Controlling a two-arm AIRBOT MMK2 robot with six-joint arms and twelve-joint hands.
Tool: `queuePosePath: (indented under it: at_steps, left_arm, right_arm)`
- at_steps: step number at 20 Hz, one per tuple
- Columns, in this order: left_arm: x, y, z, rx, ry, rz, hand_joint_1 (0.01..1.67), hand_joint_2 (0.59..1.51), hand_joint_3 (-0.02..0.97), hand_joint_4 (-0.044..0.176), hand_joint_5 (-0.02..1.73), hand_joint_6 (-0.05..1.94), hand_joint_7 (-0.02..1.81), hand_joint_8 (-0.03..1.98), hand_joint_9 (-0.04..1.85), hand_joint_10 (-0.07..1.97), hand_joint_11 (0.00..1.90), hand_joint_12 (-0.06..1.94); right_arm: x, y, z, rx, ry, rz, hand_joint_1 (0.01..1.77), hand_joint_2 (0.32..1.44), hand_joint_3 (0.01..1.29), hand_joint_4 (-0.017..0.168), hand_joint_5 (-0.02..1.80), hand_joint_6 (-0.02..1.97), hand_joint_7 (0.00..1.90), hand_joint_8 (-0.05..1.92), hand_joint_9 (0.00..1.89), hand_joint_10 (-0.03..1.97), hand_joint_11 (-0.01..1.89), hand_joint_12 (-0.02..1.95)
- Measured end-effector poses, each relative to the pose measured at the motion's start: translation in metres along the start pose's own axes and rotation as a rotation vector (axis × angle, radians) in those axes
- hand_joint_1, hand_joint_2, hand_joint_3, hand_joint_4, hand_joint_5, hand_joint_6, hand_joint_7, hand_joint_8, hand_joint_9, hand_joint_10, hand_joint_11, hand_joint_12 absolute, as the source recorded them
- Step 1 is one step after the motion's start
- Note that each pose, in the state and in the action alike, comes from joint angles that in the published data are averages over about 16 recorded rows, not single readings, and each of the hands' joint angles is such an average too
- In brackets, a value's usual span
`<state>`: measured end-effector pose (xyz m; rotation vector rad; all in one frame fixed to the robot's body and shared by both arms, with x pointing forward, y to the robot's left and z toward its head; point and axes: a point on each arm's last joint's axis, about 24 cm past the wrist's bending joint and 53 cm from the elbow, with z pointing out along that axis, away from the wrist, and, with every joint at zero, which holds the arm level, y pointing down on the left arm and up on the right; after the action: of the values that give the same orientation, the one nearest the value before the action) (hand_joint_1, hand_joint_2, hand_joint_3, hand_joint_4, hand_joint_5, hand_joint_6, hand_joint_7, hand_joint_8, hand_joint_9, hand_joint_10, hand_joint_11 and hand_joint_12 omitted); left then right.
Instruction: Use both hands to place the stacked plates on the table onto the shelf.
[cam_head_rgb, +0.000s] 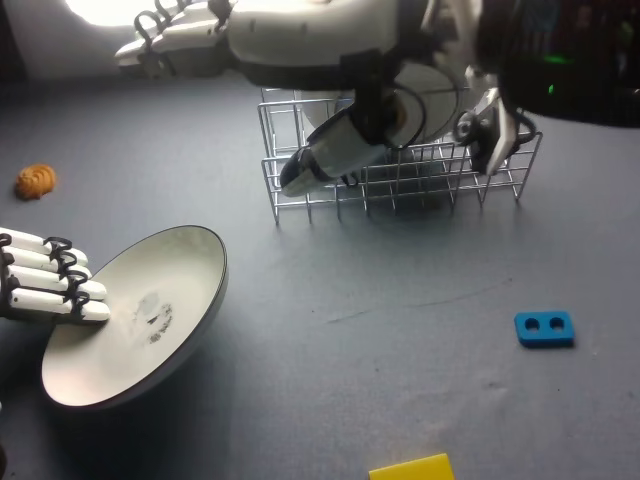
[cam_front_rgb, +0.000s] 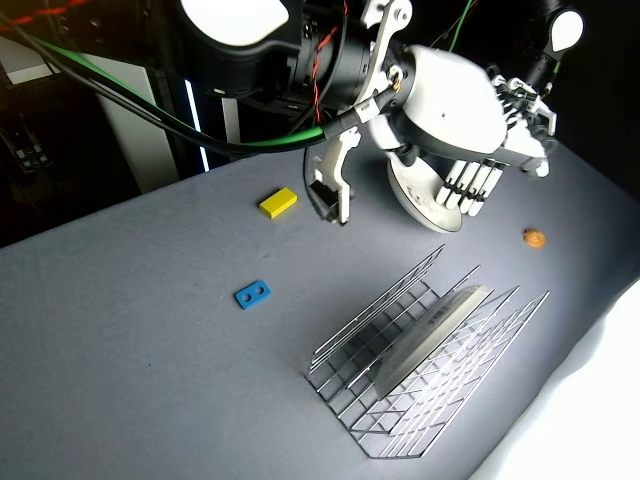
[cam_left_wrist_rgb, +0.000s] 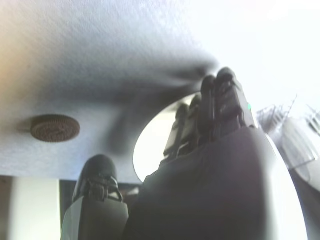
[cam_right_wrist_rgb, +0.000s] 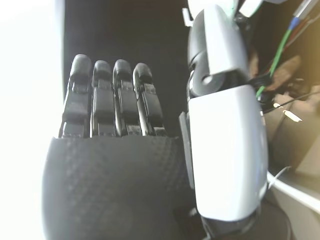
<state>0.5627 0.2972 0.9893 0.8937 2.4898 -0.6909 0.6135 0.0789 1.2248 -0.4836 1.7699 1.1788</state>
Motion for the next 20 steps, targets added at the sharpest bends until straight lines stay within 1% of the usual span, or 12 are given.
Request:
queuePosePath:
  at_steps: [4,6,8,10,14,17,20]
  left_arm:
    - [0.002,0.0,0.0,0.001,0.005,-0.007,0.02,1.196,0.02,0.0,0.02,-0.02,-0.01,-0.02,0.04,0.04,0.02,0.02]
    - [0.003,0.0,0.0,0.001,0.006,-0.009,0.02,1.196,0.02,-0.001,0.02,-0.02,-0.01,-0.02,0.04,0.04,0.02,0.03]
    - [0.003,-0.001,0.0,0.002,0.007,-0.011,0.02,1.196,0.02,-0.001,0.02,-0.02,-0.01,-0.02,0.04,0.04,0.02,0.04]
    - [0.003,-0.001,0.0,0.003,0.007,-0.012,0.02,1.195,0.02,-0.002,0.02,-0.02,-0.01,-0.02,0.04,0.04,0.02,0.06]
    - [0.004,-0.001,0.001,0.004,0.008,-0.012,0.02,1.195,0.019,-0.003,0.02,-0.02,-0.01,-0.02,0.04,0.04,0.02,0.08]
    - [0.004,-0.001,0.001,0.004,0.009,-0.012,0.02,1.195,0.019,-0.004,0.02,-0.02,-0.01,-0.02,0.04,0.04,0.02,0.09]
    - [0.004,-0.001,0.001,0.005,0.009,-0.012,0.02,1.195,0.019,-0.004,0.02,-0.02,-0.01,-0.02,0.04,0.04,0.02,0.11]
  right_arm:
    - [0.031,0.021,0.004,-0.073,0.024,-0.092,1.21,0.92,0.02,0.001,0.13,0.05,0.09,0.02,0.08,0.02,0.01,0.62]
    - [0.044,0.029,0.006,-0.102,0.023,-0.127,1.22,0.9,0.02,0.002,0.1,0.05,0.06,0.02,0.05,0.02,0.01,0.56]
    - [0.058,0.035,0.007,-0.121,0.02,-0.154,1.22,0.89,0.02,0.003,0.08,0.05,0.04,0.02,0.04,0.02,0.01,0.55]
    - [0.071,0.038,0.007,-0.128,0.015,-0.17,1.22,0.88,0.02,0.003,0.08,0.05,0.04,0.02,0.04,0.02,0.01,0.54]
    - [0.101,0.043,0.011,-0.133,0.028,-0.158,1.21,0.89,0.02,0.004,0.09,0.05,0.04,0.02,0.03,0.02,0.01,0.44]
    - [0.124,0.044,0.017,-0.134,0.058,-0.132,1.22,0.91,0.02,0.004,0.1,0.05,0.06,0.02,0.04,0.02,0.01,0.41]
    - [0.143,0.039,0.026,-0.119,0.09,-0.105,1.22,0.92,0.02,0.004,0.11,0.05,0.07,0.02,0.05,0.02,0.01,0.43]
